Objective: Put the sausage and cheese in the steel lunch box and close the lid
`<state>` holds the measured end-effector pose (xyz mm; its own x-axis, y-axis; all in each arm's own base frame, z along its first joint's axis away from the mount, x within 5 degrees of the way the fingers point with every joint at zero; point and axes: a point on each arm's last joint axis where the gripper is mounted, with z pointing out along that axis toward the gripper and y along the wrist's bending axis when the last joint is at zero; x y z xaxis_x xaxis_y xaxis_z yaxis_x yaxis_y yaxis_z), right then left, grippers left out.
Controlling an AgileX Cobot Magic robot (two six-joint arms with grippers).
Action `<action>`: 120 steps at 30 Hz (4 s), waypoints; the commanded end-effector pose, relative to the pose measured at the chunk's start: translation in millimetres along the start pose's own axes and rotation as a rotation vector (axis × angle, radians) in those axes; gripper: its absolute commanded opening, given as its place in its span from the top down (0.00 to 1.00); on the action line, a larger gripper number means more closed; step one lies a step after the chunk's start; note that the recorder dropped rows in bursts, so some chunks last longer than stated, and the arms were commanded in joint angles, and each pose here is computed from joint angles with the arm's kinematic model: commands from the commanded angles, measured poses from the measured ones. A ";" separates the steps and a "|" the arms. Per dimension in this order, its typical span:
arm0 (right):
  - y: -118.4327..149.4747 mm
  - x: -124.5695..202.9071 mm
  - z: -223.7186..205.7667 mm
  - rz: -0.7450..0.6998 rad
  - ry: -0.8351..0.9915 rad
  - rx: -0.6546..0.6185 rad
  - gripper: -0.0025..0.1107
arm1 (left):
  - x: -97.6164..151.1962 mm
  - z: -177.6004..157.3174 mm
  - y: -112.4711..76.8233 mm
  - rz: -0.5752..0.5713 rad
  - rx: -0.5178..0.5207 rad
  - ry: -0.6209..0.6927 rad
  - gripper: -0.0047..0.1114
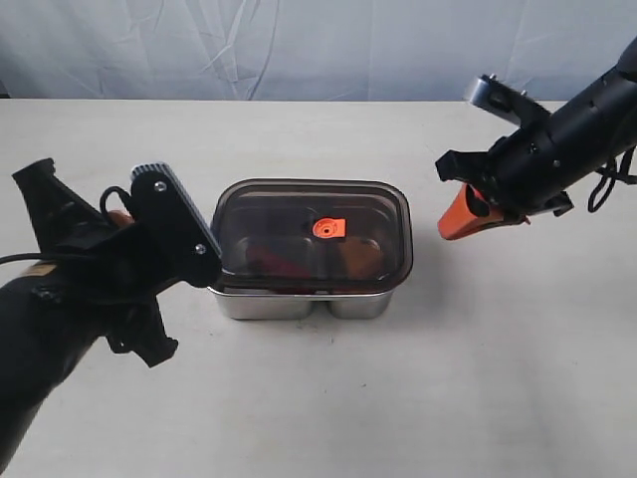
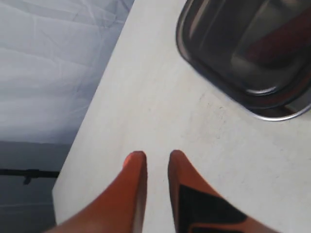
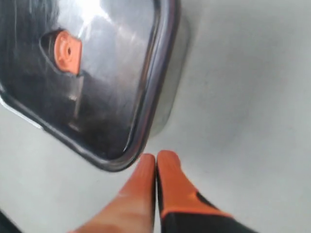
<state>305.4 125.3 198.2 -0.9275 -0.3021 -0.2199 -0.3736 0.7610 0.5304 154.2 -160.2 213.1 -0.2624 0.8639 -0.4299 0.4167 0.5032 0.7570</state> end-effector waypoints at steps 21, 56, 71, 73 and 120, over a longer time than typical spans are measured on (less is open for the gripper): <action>-17.1 -114.5 64.2 -0.043 -0.123 0.187 0.98 | 4.5 1.1 8.1 -0.123 -0.055 0.031 0.96; 2.4 -112.3 58.0 -0.070 -0.079 0.310 0.98 | 3.5 1.2 6.4 -0.119 -0.035 0.022 0.96; 72.3 -93.4 34.8 -0.235 -0.003 0.226 0.98 | -7.9 27.3 32.1 -0.137 -0.049 -0.203 0.96; 80.9 -92.2 39.6 -0.279 -0.008 0.247 0.98 | -5.6 33.2 33.4 -0.131 -0.003 -0.208 0.96; 118.2 -142.7 138.3 -0.406 -0.006 0.274 0.99 | 21.9 41.8 28.8 -0.425 0.103 0.073 0.96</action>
<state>392.3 343.3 160.0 -0.7057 -0.6165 -0.3491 -0.7025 0.6729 0.2318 197.4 -123.8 204.0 -0.5092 0.5694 -0.6454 0.3129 0.8210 0.4775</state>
